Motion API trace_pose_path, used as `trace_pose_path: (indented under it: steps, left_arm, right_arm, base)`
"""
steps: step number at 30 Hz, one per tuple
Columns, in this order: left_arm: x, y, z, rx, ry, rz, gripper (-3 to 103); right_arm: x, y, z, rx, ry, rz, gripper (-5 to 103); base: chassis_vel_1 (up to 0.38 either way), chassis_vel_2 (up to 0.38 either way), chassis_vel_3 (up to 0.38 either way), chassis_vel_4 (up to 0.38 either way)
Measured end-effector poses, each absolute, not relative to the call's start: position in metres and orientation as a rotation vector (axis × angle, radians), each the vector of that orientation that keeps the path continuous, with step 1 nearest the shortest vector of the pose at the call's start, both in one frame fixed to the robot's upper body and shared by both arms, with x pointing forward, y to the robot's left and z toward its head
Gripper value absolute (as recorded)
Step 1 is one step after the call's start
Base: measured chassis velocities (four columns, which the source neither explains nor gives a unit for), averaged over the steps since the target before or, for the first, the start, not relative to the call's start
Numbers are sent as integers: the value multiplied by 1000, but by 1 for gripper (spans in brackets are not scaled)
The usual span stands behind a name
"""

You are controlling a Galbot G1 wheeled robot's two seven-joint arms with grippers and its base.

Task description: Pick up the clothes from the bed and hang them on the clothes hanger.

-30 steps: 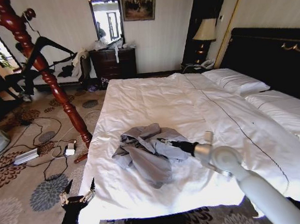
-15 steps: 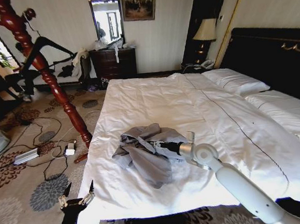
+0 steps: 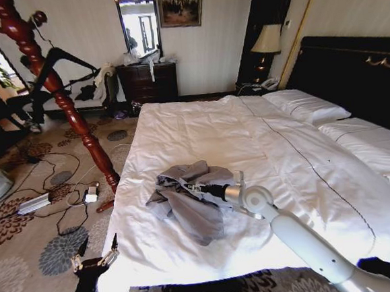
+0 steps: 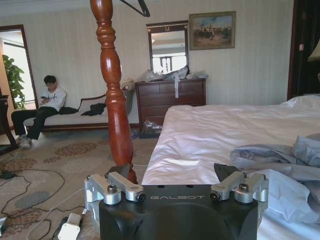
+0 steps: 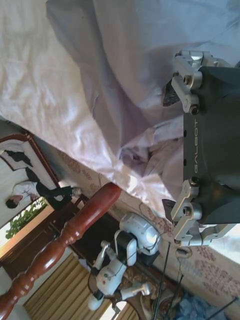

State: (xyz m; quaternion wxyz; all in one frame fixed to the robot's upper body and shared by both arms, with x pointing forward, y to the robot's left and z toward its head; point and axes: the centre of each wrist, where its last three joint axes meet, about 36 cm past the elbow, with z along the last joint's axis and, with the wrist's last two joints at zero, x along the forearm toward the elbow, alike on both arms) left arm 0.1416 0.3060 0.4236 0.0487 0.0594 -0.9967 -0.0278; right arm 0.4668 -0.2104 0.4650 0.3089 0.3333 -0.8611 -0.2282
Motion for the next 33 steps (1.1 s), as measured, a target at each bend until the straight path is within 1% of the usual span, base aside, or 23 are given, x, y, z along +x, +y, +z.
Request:
trace_pose_path:
  steps: [12,13,15,16,18,19,21,22,24,25,27,28,29,30,32,33]
  left_arm:
    - [141,306,417,202,-3027,-69,94]
    - [140,305,415,207,-3024,-67,94]
    - [139,305,414,211,-3021,-65,94]
    - [139,305,414,211,-3020,-65,94]
    - [138,305,414,211,-3020,-66,94]
    - [138,305,414,211,-3020,-67,94]
    - [139,305,414,211,-3021,-69,94]
    - [139,306,414,212,-3023,-70,94]
    - [139,305,414,212,-3024,-69,94]
    - [139,305,414,213,-3024,-68,94]
    - [139,305,414,213,-3023,-66,94]
    - [139,304,413,212,-3022,-66,94]
    - [139,304,413,213,-3021,-66,94]
    - [139,304,413,214,-3021,-66,94]
    - [139,304,413,215,-3021,-65,94]
    - [139,304,413,215,-3021,-65,94]
  right_arm:
    - [467,-204,451,889,-2259,-578,99]
    - [467,-203,448,887,-2259,-577,86]
    - [467,-203,447,886,-2261,-578,86]
    - [467,-202,447,886,-2261,-579,74]
    - [468,-201,447,887,-2263,-580,74]
    - [468,-201,447,886,-2264,-580,63]
    - [468,-202,447,884,-2265,-577,63]
    - [468,-202,445,879,-2266,-573,52]
    - [467,-203,444,877,-2265,-572,52]
    - [467,-203,443,876,-2265,-570,42]
    - [467,-203,442,874,-2266,-568,42]
    - [466,-203,441,873,-2266,-564,31]
    - [466,-203,439,871,-2264,-559,31]
    - [465,-202,437,868,-2263,-555,20]
    - [464,-202,435,865,-2261,-549,20]
    - [462,-202,433,862,-2260,-548,9]
  base:
    - [0,0,0,0]
    - [0,0,0,0]
    - [0,0,0,0]
    - [0,0,0,0]
    - [0,0,0,0]
    - [0,0,0,0]
    - [0,0,0,0]
    - [0,0,0,0]
    - [0,0,0,0]
    - [0,0,0,0]
    - [0,0,0,0]
    - [0,0,0,0]
    - [0,0,0,0]
    - [0,0,0,0]
    - [0,0,0,0]
    - [0,0,0,0]
